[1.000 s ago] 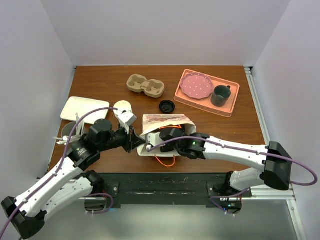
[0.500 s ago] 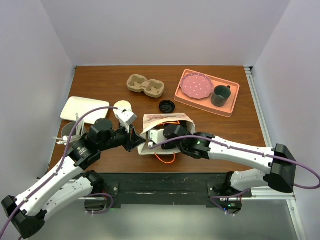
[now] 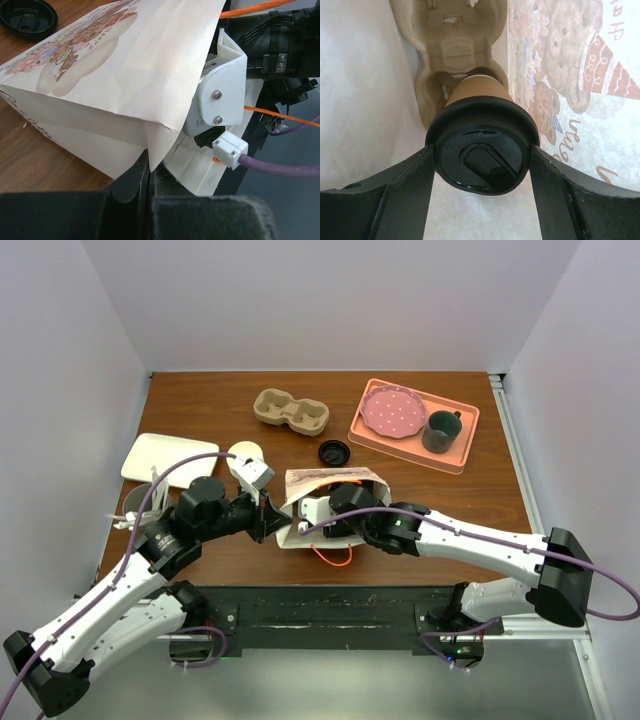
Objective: Pack the takeout coffee
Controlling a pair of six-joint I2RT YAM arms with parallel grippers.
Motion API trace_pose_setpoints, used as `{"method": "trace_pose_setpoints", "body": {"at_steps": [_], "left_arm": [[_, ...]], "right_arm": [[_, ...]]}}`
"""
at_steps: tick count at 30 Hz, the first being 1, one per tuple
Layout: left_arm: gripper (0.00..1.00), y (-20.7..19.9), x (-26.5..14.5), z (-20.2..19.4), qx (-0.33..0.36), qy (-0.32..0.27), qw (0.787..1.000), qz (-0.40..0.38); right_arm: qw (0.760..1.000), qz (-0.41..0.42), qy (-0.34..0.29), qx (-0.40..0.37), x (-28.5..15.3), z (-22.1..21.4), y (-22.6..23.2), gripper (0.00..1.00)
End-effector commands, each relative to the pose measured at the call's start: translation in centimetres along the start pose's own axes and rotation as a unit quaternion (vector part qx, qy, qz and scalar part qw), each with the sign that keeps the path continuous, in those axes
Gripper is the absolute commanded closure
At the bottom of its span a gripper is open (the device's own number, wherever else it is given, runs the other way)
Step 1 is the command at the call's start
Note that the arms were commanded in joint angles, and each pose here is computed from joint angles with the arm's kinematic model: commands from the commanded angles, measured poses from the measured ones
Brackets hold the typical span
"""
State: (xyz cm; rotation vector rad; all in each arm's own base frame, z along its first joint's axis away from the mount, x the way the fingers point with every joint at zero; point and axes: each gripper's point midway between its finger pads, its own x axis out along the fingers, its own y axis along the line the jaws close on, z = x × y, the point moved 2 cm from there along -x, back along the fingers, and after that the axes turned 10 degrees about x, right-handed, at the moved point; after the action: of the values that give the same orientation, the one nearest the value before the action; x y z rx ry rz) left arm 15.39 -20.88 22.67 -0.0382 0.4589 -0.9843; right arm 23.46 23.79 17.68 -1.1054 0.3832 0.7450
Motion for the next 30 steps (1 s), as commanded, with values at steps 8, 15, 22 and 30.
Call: {"method": "trace_pose_setpoints", "body": {"at_steps": [8,15,22,30], "left_arm": [[1.00,-0.7,-0.3,2.1,0.016,-0.030,0.999,-0.015],[1.00,-0.7,-0.4,2.0,0.014,-0.029,0.999,-0.015],[1.00,-0.9,-0.5,2.2,0.013,-0.032,0.999,-0.016],[1.00,-0.8,-0.6,2.2,0.006,-0.035,0.999,-0.013]], "right_arm": [[1.000,0.017,-0.021,0.010,0.8,0.5,0.8,0.88],[1.000,0.005,-0.022,0.017,1.2,0.5,0.8,0.88],[0.999,0.002,-0.028,0.032,2.3,0.5,1.2,0.87],[0.999,-0.004,-0.026,0.048,3.3,0.2,1.1,0.76]]}}
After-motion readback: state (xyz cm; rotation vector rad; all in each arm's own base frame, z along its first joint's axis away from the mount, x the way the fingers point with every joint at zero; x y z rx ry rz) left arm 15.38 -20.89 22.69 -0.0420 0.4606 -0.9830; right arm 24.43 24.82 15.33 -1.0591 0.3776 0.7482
